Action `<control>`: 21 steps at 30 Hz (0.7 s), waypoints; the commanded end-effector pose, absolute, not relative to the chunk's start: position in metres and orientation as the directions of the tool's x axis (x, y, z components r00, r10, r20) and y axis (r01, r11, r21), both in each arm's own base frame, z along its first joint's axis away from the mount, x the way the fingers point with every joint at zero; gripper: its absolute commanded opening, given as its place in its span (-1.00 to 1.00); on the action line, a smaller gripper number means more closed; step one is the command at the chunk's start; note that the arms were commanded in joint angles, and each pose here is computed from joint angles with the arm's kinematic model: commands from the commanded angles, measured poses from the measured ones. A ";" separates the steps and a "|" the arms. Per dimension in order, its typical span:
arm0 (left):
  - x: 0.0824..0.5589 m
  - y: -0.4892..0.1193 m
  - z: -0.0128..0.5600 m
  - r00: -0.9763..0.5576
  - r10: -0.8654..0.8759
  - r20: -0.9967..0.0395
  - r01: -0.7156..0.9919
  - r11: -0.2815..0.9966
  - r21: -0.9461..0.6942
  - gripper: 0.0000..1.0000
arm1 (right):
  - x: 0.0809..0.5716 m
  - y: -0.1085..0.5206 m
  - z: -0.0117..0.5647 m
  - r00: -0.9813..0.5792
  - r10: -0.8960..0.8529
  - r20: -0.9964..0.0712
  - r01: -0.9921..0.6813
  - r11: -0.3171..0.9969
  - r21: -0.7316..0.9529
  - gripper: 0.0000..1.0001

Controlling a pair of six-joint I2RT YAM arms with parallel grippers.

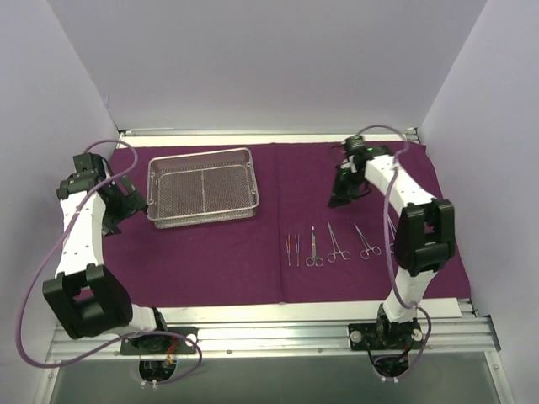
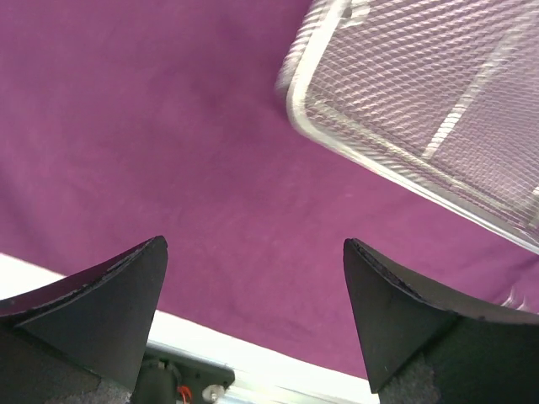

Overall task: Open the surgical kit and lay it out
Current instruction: Place the medical item in the surgical kit, then reset both arms

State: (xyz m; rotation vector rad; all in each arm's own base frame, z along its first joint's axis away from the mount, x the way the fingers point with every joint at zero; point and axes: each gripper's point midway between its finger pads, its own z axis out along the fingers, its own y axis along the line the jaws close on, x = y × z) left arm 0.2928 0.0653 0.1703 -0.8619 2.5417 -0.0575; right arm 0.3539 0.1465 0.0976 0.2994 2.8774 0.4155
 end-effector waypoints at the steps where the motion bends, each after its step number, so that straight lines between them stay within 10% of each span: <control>1: 0.282 0.083 0.151 -0.687 -0.637 -0.350 -0.646 0.756 -0.107 0.87 | 0.356 0.089 0.094 -0.925 0.323 -0.202 0.271 0.931 0.246 -0.99; 9: 0.263 0.110 0.118 -0.579 -0.749 -0.322 -0.781 0.623 -0.046 0.90 | 0.358 -0.039 0.070 -0.840 0.487 -0.238 0.476 0.873 0.104 -1.00; 16: 0.265 0.124 0.090 -0.507 -0.822 -0.260 -0.832 0.546 -0.104 -0.22 | 0.346 -0.091 0.058 -0.788 0.564 -0.247 0.573 0.819 0.044 -1.00; 21: 0.272 0.122 0.058 -0.535 -0.824 -0.186 -0.824 0.558 -0.101 -0.68 | 0.345 -0.114 0.056 -0.737 0.629 -0.247 0.636 0.769 0.063 -1.00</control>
